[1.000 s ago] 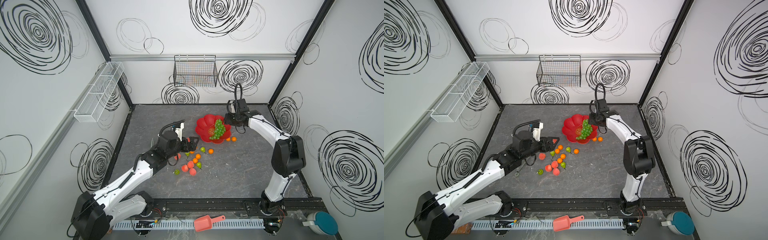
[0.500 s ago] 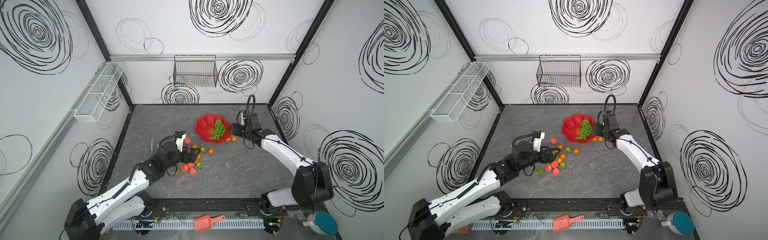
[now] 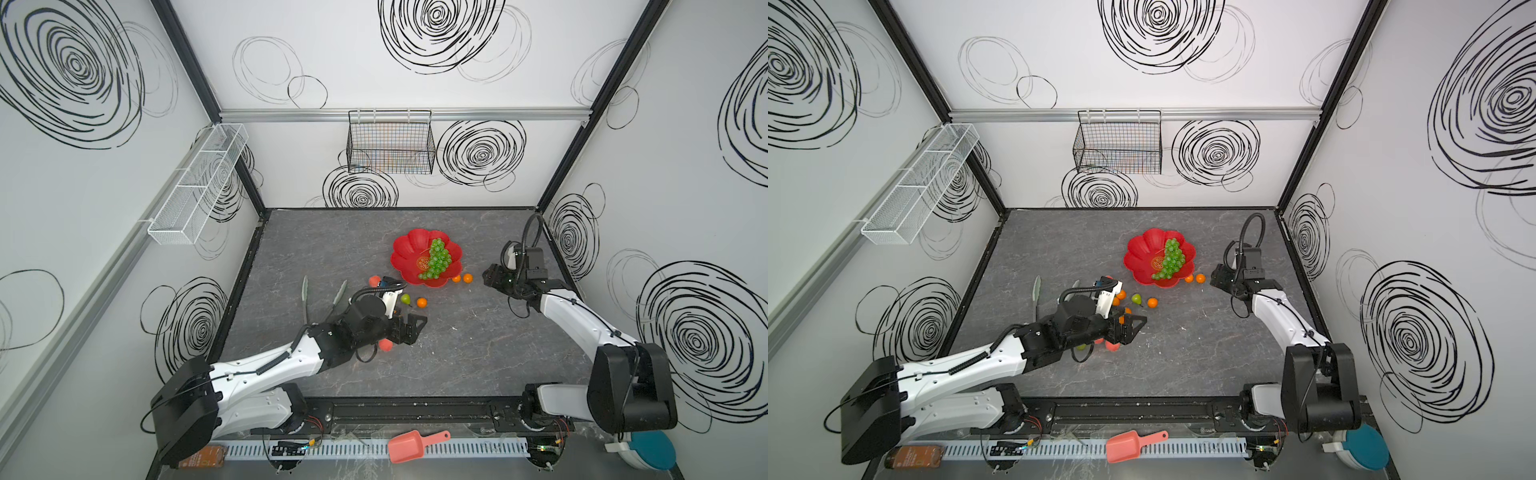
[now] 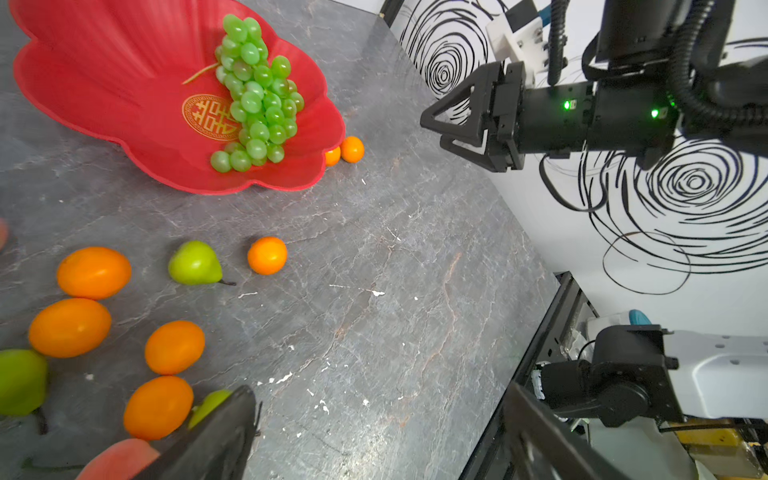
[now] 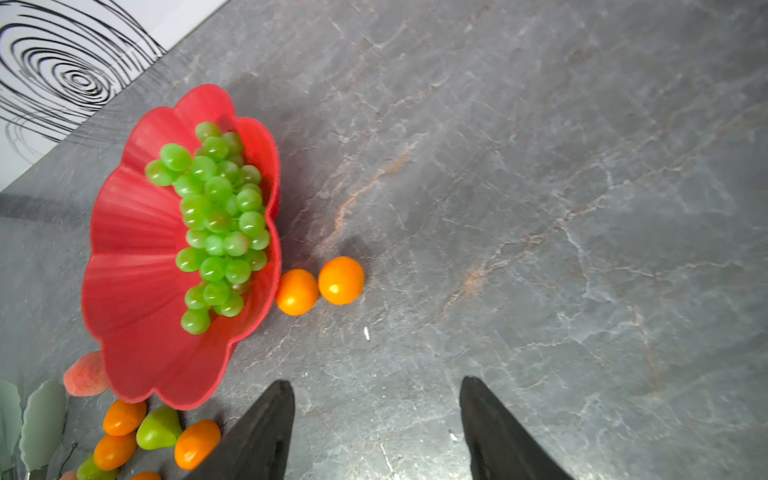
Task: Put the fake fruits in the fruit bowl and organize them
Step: 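Move the right gripper to the orange kumquat beside the bowl rim, then close the right gripper on the orange kumquat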
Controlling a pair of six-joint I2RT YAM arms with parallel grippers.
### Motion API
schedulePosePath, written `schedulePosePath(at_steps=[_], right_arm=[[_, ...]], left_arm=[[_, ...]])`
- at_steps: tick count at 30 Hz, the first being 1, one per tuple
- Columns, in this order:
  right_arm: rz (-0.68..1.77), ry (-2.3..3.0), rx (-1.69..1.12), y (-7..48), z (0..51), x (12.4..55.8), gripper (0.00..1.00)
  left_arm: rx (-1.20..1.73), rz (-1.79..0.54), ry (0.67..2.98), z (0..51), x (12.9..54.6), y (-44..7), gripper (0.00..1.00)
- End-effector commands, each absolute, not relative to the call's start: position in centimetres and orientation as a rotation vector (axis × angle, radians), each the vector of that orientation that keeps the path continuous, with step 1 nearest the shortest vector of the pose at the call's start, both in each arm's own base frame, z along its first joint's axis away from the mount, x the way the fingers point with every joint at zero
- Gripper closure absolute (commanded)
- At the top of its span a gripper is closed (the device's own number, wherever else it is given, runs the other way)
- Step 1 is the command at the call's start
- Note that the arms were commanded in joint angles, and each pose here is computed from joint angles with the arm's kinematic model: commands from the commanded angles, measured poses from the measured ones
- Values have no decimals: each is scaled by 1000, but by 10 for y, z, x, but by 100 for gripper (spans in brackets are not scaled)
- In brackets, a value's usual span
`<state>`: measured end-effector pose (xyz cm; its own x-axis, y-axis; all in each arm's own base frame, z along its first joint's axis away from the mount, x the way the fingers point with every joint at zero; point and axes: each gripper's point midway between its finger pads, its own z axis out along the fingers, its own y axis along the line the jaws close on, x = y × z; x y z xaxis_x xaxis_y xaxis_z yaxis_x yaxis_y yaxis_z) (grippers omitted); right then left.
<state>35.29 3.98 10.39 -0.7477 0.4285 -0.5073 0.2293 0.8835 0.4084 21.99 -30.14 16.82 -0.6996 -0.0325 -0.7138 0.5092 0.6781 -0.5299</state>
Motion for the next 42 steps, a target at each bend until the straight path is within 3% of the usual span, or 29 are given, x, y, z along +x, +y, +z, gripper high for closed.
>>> schedulePosePath(at_steps=[1,13,29,42], right_arm=[[527,2538,434,52,89,347,32],[474,2606,422,61,63,372,33],[381,2688,411,75,42,409,33],[345,2744,378,82,31,416,44]], left_arm=[[353,-1067,2048,203,230,-323,4],[314,-1135,2038,201,242,-344,4],[246,-1141,2023,211,265,-334,4],[238,-1135,2028,211,264,-328,4]])
